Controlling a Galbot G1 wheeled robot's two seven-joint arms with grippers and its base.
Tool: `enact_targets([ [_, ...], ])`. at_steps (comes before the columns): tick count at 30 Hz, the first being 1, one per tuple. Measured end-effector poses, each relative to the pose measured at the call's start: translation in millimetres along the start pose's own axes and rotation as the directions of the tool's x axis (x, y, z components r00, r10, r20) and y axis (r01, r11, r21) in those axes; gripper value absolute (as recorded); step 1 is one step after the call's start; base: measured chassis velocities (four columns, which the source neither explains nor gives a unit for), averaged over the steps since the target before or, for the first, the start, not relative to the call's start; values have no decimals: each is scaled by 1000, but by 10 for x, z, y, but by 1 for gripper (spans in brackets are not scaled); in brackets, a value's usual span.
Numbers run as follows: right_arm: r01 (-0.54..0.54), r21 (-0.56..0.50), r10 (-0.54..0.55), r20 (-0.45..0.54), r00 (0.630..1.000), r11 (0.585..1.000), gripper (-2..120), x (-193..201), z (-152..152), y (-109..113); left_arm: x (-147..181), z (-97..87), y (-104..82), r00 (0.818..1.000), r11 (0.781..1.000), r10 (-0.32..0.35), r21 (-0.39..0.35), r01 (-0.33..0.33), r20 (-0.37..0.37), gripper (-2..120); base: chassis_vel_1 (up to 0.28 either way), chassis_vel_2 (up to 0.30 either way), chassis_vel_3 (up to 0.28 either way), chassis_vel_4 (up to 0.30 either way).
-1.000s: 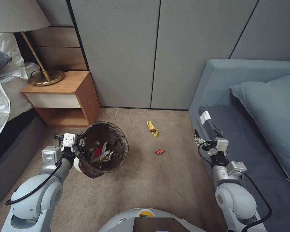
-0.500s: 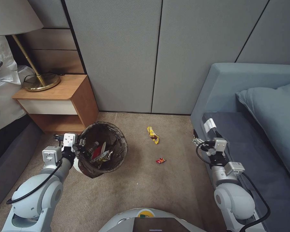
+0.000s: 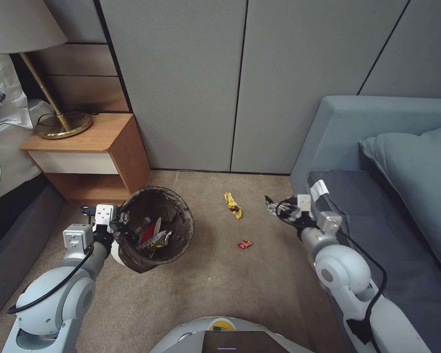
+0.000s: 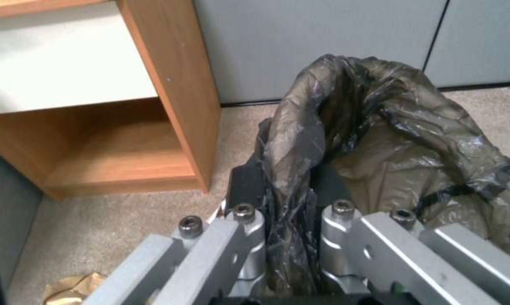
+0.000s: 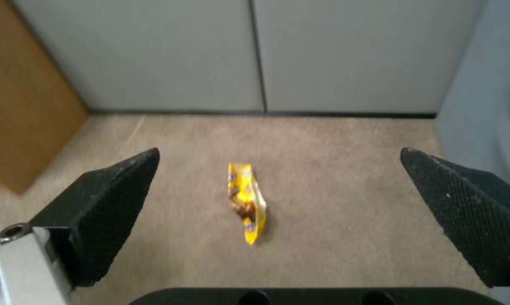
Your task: Pick up the trash bin, then pick up the garbage from the floor and place it into the trash bin.
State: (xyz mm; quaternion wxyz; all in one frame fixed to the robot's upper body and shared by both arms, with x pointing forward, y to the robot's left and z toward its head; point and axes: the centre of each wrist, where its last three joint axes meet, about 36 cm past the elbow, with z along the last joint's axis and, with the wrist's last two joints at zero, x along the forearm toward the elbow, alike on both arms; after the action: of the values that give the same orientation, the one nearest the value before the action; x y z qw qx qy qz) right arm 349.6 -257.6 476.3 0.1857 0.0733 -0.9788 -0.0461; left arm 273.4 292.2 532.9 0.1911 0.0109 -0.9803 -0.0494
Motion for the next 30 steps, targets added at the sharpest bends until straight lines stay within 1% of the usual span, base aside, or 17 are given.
enact_targets([
  [1,13,21,-13,-21,1000,1000,100,-69,-7,-5,2,2,4,1000,1000,-2,0,2,-1,7,0,0,0,0],
  [2,13,21,-13,-21,1000,1000,100,-69,-7,-5,2,2,4,1000,1000,-2,0,2,-1,7,0,0,0,0],
  [4,35,48,-32,-58,998,998,100,-219,-5,-22,8,9,9,1000,1000,-4,0,4,-4,7,0,0,0,0],
  [5,46,51,-42,-73,996,998,100,-308,-12,-33,12,13,8,1000,1000,-5,1,5,-6,7,0,0,0,0],
  [8,52,50,-47,-87,995,997,100,-372,-18,-42,13,16,7,1000,1000,-6,1,6,-7,7,0,0,0,0],
  [10,57,40,-52,-111,992,998,100,-482,-15,-66,18,23,5,1000,1000,-7,2,7,-9,7,0,0,0,0],
  [11,56,28,-50,-161,986,998,100,-721,35,-130,22,31,2,1000,1000,-9,3,9,-12,7,0,0,0,0],
  [14,35,5,-33,-240,970,999,100,-1009,248,-184,24,35,2,1000,1000,-10,2,10,-14,7,0,0,0,0],
  [15,35,5,-33,-240,970,999,100,-1009,248,-184,24,35,2,1000,1000,-10,2,10,-14,7,0,0,0,0],
  [17,29,-3,-29,-273,962,1000,100,-1110,381,-166,22,34,0,1000,1000,-9,0,9,-14,7,0,0,0,0],
  [18,29,-3,-29,-273,962,1000,100,-1110,381,-166,22,34,0,1000,1000,-9,0,9,-14,7,0,0,0,0],
  [22,25,-15,-29,-331,943,1000,100,-1274,654,-71,6,45,-14,1000,1000,-6,-2,6,-17,7,0,0,0,0],
  [23,25,-15,-29,-331,943,1000,100,-1274,654,-71,6,45,-14,1000,1000,-6,-2,6,-17,7,0,0,0,0],
  [25,20,-16,-25,-353,935,1000,100,-1339,777,-29,3,47,-13,1000,1000,-6,-2,6,-18,7,0,0,0,0],
  [27,20,-16,-25,-353,935,1000,100,-1339,777,-29,3,47,-13,1000,1000,-6,-2,6,-18,7,0,0,0,0],
  [28,22,-19,-27,-373,927,1000,100,-1400,893,31,-1,52,0,1000,1000,-9,-5,9,-21,7,0,0,0,0],
  [30,19,-27,-28,-389,921,999,100,-1468,990,94,-8,58,7,1000,1000,-10,-6,10,-24,7,0,0,0,0],
])
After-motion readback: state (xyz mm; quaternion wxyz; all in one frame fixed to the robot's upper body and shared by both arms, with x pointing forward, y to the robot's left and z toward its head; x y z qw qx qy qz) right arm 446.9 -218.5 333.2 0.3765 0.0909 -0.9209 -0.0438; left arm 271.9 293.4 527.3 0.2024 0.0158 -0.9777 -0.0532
